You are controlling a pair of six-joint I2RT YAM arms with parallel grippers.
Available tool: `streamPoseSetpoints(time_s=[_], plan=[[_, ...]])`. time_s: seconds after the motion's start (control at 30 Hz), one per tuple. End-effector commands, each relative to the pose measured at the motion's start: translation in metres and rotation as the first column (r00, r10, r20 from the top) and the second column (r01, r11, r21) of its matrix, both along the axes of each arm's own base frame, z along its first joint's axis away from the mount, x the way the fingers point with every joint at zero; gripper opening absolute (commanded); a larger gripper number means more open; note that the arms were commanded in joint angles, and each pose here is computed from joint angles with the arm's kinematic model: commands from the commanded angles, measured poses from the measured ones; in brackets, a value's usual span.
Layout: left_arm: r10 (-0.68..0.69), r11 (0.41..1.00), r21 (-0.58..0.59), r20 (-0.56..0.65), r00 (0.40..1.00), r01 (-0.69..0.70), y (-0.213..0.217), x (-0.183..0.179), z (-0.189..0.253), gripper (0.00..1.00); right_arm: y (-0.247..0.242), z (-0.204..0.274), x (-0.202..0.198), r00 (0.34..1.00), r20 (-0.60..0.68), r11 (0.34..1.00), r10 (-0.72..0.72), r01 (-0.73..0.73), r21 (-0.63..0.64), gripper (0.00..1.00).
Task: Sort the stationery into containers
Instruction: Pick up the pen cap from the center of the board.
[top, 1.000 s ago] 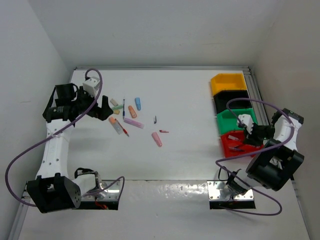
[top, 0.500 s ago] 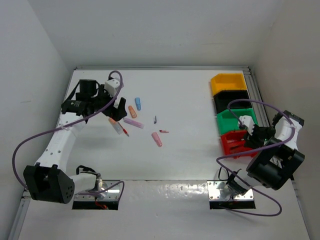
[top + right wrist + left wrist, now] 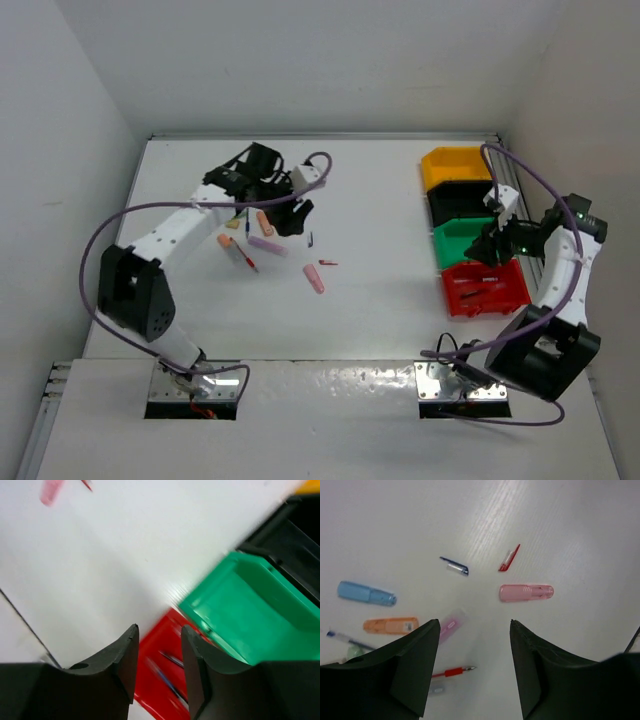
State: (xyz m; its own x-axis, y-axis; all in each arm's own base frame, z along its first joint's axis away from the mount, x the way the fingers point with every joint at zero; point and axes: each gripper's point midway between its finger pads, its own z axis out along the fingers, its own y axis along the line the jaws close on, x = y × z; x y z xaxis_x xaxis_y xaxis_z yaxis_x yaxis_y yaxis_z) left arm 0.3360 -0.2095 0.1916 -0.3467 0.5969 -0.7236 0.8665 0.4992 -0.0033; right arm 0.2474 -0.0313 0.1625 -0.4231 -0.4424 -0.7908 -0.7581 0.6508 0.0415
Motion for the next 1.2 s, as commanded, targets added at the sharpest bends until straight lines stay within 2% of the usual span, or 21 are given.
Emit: streamPoseSetpoints(time_s=[0.0,0.03,0.17,0.37,0.97,1.07,1.17], plan=[[-0.1,0.99,0.097,-0.015,0.995,0.101,-0.021,-0.001,-0.024,0.64,0.038,0.032,0.006,0.991,-0.02,0.963,-0.129,0.13,0.235,0.39],[-0.126,0.984,0.126,-0.012,0.992,0.126,-0.029,-0.002,-0.031,0.63,0.047,0.024,0.003,0.99,-0.052,0.957,-0.133,0.141,0.255,0.39],[-0.19,0.961,0.195,-0.049,0.981,0.196,-0.048,0.002,-0.063,0.66,0.06,0.022,0.003,0.984,-0.024,0.949,-0.177,0.177,0.26,0.39],[-0.292,0.911,0.303,-0.006,0.956,0.28,-0.079,-0.004,-0.091,0.67,0.067,0.014,-0.006,0.976,-0.105,0.933,-0.191,0.214,0.288,0.39],[-0.319,0.887,0.324,-0.085,0.944,0.329,-0.099,0.001,-0.152,0.66,0.061,0.0,-0.014,0.965,-0.162,0.928,-0.205,0.245,0.28,0.39],[-0.321,0.883,0.331,-0.094,0.942,0.334,-0.098,0.0,-0.159,0.63,0.061,0.0,-0.014,0.967,-0.159,0.93,-0.202,0.24,0.279,0.39],[-0.318,0.881,0.334,-0.106,0.942,0.335,-0.096,-0.003,-0.167,0.54,0.062,0.001,-0.014,0.967,-0.16,0.928,-0.2,0.24,0.287,0.39]])
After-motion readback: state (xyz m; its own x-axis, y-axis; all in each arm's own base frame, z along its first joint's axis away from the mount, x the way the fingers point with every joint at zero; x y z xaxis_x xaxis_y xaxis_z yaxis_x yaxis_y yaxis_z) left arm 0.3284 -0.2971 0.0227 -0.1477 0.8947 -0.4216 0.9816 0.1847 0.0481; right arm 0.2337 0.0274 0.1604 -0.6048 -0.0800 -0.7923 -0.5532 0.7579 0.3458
